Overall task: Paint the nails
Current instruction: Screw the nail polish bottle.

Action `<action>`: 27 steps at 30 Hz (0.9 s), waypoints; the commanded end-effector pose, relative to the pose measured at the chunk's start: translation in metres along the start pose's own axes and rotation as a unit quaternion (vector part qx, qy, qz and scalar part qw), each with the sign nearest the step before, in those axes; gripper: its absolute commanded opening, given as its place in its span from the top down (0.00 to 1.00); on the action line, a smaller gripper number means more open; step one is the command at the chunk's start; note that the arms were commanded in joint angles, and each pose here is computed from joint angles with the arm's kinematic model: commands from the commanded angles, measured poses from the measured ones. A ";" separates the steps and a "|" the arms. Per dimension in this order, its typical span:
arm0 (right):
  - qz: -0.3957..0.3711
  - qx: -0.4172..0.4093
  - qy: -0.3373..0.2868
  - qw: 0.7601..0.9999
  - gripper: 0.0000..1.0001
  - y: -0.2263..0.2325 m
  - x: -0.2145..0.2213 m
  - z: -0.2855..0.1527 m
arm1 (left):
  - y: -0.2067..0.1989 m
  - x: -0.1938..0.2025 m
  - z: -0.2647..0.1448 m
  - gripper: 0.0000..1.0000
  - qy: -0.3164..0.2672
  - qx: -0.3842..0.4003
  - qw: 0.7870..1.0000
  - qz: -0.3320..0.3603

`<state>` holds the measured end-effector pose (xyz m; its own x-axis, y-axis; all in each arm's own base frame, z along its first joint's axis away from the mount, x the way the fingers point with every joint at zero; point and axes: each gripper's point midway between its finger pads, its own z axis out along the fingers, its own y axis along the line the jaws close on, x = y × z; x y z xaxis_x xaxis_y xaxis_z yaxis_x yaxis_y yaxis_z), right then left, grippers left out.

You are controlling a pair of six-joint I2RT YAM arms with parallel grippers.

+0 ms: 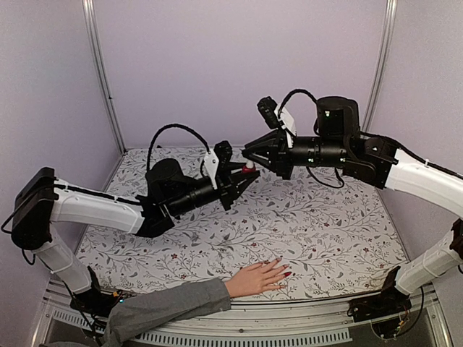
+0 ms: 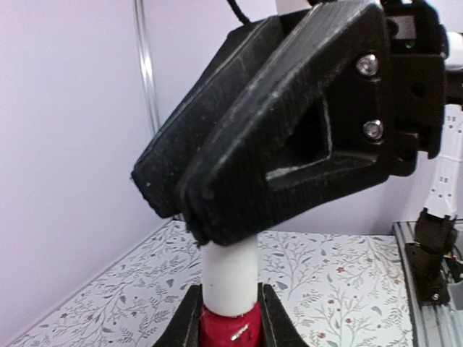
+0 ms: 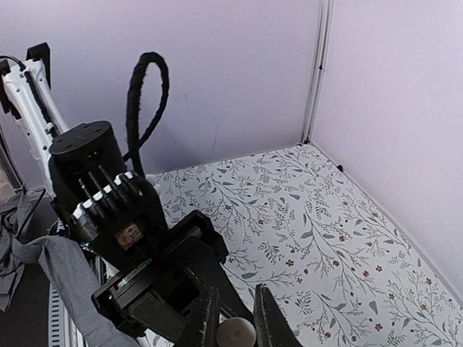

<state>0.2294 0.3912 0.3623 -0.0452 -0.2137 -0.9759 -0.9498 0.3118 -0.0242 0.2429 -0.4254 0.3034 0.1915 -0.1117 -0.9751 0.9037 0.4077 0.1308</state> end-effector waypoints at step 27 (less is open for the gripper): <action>0.075 0.065 0.009 0.995 0.73 -0.009 0.028 0.010 | 0.000 -0.016 0.008 1.00 -0.028 -0.069 0.996 0.050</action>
<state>0.2604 0.3886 0.3421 -0.1757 -0.1444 -0.9738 -0.8530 0.5161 0.0774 0.2685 -0.4283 0.2912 0.2581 -0.0308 -0.9656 0.7439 0.6441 0.1783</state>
